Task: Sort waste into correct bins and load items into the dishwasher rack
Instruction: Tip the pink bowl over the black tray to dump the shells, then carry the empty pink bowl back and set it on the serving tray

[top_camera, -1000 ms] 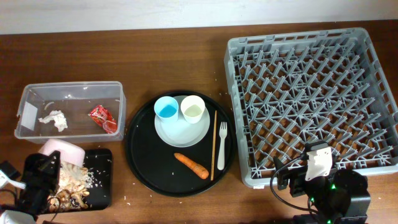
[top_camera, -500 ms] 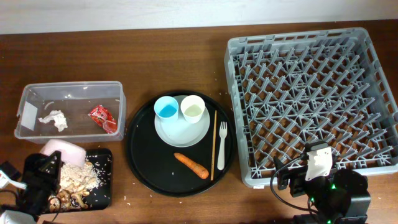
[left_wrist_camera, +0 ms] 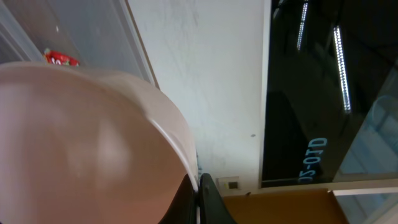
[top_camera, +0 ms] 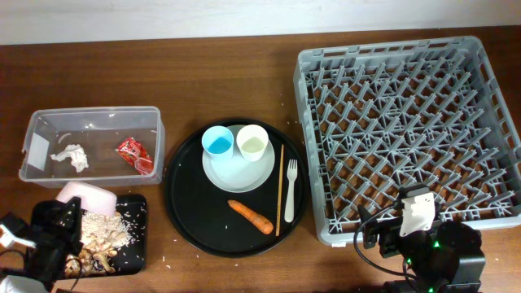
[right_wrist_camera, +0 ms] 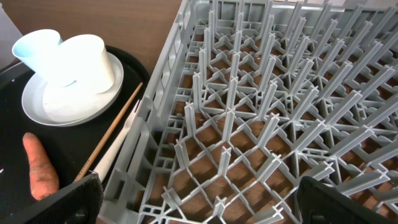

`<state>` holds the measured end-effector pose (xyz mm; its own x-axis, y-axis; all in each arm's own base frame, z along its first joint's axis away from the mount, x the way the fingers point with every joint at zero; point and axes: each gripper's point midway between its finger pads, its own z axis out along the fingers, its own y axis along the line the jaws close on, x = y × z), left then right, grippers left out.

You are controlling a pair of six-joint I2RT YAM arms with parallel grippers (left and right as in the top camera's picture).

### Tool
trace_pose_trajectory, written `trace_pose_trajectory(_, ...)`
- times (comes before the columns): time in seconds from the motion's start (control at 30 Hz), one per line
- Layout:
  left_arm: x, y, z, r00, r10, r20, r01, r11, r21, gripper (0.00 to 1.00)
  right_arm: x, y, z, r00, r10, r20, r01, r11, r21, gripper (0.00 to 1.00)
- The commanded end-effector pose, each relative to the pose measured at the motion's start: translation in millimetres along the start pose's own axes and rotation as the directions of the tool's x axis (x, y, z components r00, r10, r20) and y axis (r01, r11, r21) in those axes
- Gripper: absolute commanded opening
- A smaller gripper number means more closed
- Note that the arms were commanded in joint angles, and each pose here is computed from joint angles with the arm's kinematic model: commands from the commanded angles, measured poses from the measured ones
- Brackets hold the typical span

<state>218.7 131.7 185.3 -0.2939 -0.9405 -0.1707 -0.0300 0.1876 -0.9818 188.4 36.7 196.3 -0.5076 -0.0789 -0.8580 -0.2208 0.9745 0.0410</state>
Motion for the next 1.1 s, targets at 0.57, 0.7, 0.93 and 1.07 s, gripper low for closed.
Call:
trace_pose_trajectory(0.57,-8.7,-37.8,23.3,0.963,0.228,-0.144,-0.26,0.924,-0.28,0.0,-3.9,-0.7,-2.4,1.0,0.012,0.013,-0.012,1.0,0.005,0.99)
trace_pose_trajectory(0.7,22.5,-71.3,57.5,0.883,0.36,-0.302,-0.45,0.833,-0.322,0.0,-3.9,-0.7,-2.4,1.0,0.012,0.013,-0.012,1.0,0.005,0.98)
trace_pose_trajectory(0.93,111.8,-70.7,87.2,0.702,0.435,-0.564,-0.678,0.648,-0.346,0.0,-4.0,-0.7,-2.4,1.0,0.012,0.013,-0.012,1.0,0.005,0.99)
trace_pose_trajectory(1.07,150.0,-59.2,84.2,0.598,0.429,-0.677,-0.768,0.549,-0.33,0.0,-4.0,-0.7,-2.4,1.0,0.012,0.013,-0.012,1.0,0.005,0.99)
